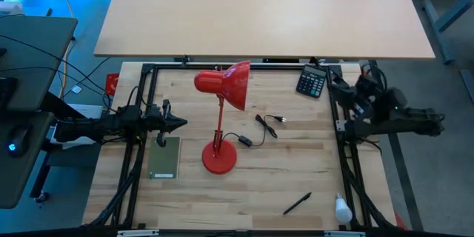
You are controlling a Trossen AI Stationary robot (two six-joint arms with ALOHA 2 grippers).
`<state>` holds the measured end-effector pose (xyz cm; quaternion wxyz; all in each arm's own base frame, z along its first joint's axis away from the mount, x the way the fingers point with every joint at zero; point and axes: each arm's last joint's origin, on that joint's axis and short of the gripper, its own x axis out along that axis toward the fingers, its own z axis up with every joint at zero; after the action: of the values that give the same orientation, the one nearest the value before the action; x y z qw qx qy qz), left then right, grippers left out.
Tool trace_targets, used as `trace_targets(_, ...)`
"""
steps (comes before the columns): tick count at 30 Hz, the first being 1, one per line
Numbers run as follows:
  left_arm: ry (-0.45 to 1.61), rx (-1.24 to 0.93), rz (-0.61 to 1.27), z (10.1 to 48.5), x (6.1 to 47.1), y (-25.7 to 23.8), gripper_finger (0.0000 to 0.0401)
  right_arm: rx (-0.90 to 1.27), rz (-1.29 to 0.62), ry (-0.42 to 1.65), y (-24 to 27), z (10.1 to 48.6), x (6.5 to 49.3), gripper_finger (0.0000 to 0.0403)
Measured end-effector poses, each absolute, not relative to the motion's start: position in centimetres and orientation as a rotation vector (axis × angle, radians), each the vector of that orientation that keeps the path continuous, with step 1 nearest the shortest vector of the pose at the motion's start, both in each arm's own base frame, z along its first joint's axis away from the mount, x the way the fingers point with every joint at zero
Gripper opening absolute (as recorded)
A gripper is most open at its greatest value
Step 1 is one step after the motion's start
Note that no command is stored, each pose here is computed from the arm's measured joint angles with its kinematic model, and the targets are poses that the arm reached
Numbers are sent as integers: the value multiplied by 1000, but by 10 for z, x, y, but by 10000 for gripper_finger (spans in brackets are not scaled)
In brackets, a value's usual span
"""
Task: Screw lightbulb
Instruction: Insert the white lightbulb into the red lamp
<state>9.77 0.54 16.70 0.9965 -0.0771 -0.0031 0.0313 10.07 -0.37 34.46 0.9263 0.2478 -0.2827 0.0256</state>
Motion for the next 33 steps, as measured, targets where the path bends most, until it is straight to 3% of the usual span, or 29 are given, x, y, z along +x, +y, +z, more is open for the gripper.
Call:
trace_targets(4, -7, -155, 63, 167, 98, 5, 1, 387, 45, -559, -3, 378, 123, 0)
trace_targets(11, -21, -154, 68, 168, 98, 6, 1, 406, 31, -470, -3, 424, 150, 0)
trace_targets(18, -452, -463, -7, 208, 89, 6, 1, 419, -68, -218, -5, 445, 185, 0)
trace_targets(23, -695, -532, -95, 228, 76, 5, 1, 450, -125, -98, -6, 453, 197, 0)
trace_targets(26, -777, -597, 21, 231, 73, 9, 1, 449, -133, -51, -6, 456, 203, 0)
trace_targets(28, -773, -725, 121, 228, 75, 13, 1, 478, -140, -34, -7, 458, 206, 0)
trace_targets(33, -641, -805, 141, 234, 84, 13, 32, 684, -206, 166, -14, 445, 213, 12)
